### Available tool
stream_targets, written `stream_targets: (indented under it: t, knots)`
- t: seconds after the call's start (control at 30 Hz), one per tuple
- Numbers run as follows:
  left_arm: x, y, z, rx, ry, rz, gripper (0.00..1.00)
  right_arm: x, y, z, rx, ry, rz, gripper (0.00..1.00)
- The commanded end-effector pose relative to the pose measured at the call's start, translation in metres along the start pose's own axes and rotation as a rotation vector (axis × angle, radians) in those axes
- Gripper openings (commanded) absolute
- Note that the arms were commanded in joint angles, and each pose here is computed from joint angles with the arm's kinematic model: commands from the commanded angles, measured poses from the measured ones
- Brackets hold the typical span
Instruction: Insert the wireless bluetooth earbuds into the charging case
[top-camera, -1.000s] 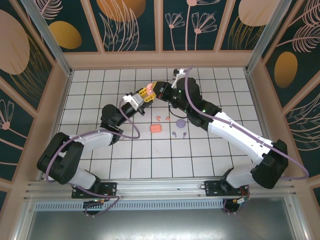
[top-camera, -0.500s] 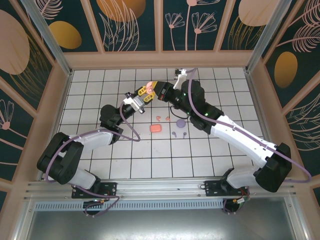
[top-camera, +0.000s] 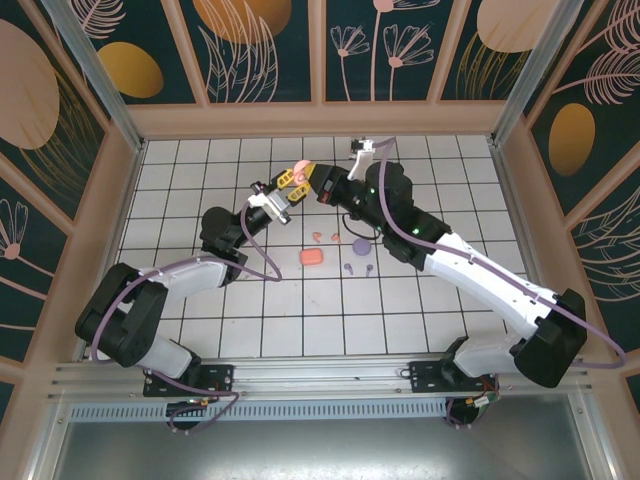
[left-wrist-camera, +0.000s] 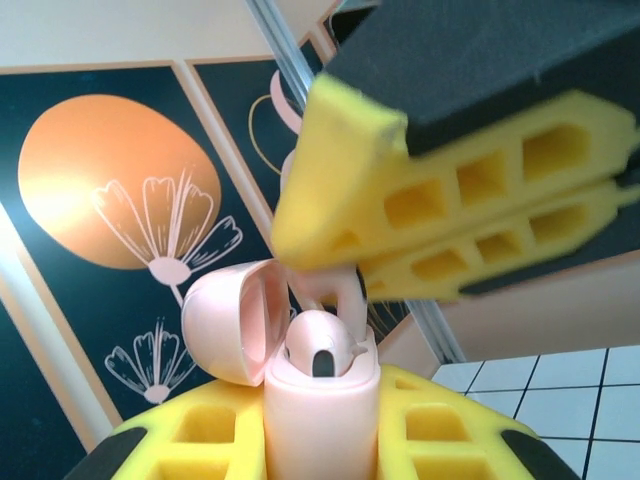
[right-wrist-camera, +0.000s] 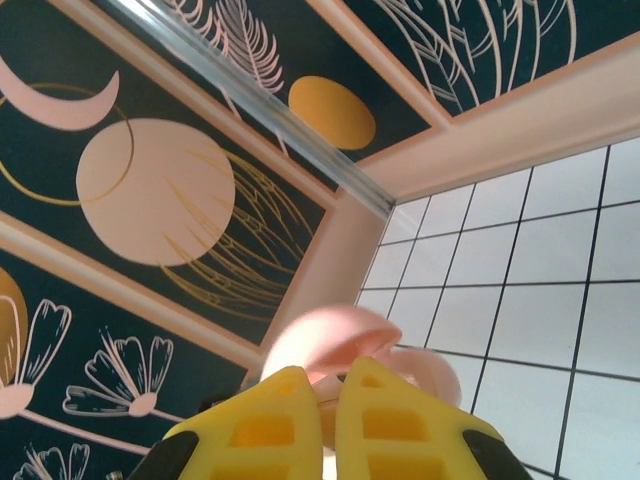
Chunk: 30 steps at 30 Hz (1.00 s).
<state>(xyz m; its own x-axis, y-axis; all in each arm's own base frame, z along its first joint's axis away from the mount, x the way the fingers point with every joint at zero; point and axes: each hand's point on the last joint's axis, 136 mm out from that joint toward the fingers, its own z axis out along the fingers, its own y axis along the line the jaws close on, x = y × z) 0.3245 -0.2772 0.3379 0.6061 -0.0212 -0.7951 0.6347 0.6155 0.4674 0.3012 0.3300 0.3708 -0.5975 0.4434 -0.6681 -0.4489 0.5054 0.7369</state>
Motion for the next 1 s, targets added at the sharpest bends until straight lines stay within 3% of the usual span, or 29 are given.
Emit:
stream_targets:
  t: [0.0, 0.27, 0.77, 0.97]
  knots:
    - [-0.038, 0.017, 0.007, -0.052, -0.124, 0.081, 0.00, 0.037, -0.016, -0.003, 0.042, 0.128, -0.007, 0.08]
    - [-0.041, 0.017, 0.008, -0.053, -0.129, 0.078, 0.00, 0.040, -0.027, -0.002, 0.087, 0.128, -0.010, 0.08]
    - [-0.028, 0.011, 0.007, -0.025, -0.093, -0.016, 0.00, -0.011, -0.006, -0.018, 0.069, 0.005, -0.019, 0.62]
    - [-0.021, 0.007, 0.003, -0.026, -0.085, -0.089, 0.00, -0.032, -0.008, -0.038, 0.106, -0.035, -0.026, 0.68]
